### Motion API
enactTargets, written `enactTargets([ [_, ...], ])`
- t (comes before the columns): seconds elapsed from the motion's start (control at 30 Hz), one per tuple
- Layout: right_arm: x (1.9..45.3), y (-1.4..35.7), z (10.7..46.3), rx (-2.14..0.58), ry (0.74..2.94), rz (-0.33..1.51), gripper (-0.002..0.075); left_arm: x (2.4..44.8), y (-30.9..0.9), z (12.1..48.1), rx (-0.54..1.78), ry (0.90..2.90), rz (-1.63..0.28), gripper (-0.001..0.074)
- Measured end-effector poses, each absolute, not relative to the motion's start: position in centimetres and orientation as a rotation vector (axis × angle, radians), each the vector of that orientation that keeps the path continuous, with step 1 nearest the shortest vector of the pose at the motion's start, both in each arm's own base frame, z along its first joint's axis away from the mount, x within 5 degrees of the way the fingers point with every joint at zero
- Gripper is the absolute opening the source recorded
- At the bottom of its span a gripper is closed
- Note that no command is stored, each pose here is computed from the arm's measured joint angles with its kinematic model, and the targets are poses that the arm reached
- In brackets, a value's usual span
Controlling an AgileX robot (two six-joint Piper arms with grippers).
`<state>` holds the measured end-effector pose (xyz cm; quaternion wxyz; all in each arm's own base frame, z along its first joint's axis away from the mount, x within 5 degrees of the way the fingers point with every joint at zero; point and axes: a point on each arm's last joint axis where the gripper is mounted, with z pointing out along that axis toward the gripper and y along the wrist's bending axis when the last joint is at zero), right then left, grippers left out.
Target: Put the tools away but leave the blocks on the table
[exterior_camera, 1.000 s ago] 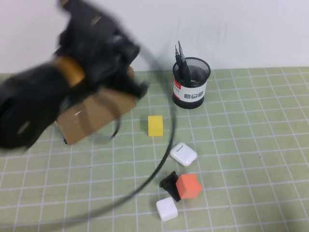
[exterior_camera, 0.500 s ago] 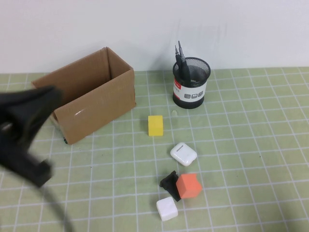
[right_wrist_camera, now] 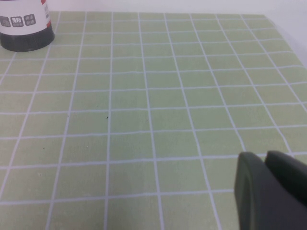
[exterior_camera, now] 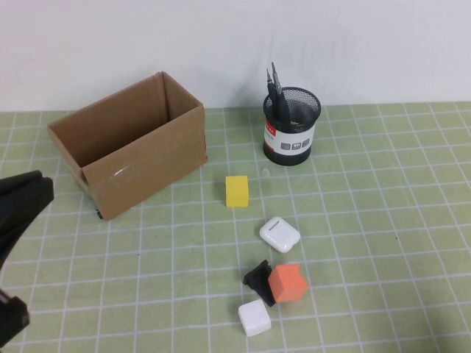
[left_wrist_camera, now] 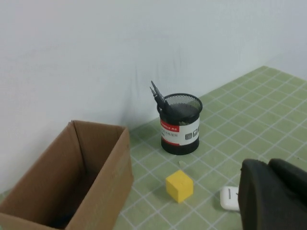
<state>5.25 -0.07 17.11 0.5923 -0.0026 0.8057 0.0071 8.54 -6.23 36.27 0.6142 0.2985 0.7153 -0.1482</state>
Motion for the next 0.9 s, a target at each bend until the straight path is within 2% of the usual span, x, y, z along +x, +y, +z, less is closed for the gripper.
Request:
enactTargets([
  [0.4, 5.3, -0.1, 17.1, -0.006, 1.874, 0.016, -0.0011, 8.4, -6.3, 36.0, 0.677, 1.676, -0.377, -0.0003],
  [0.7, 5.3, -0.1, 17.1, -0.006, 1.874, 0.016, -0.0011, 8.1, -4.7, 37.2, 0.589, 1.512, -0.239, -0.0003],
  [0.9, 5.3, -0.1, 17.1, -0.006, 1.874, 0.016, -0.0011, 7.6, -2.7, 33.7, 0.404, 1.524, -0.121, -0.0003],
])
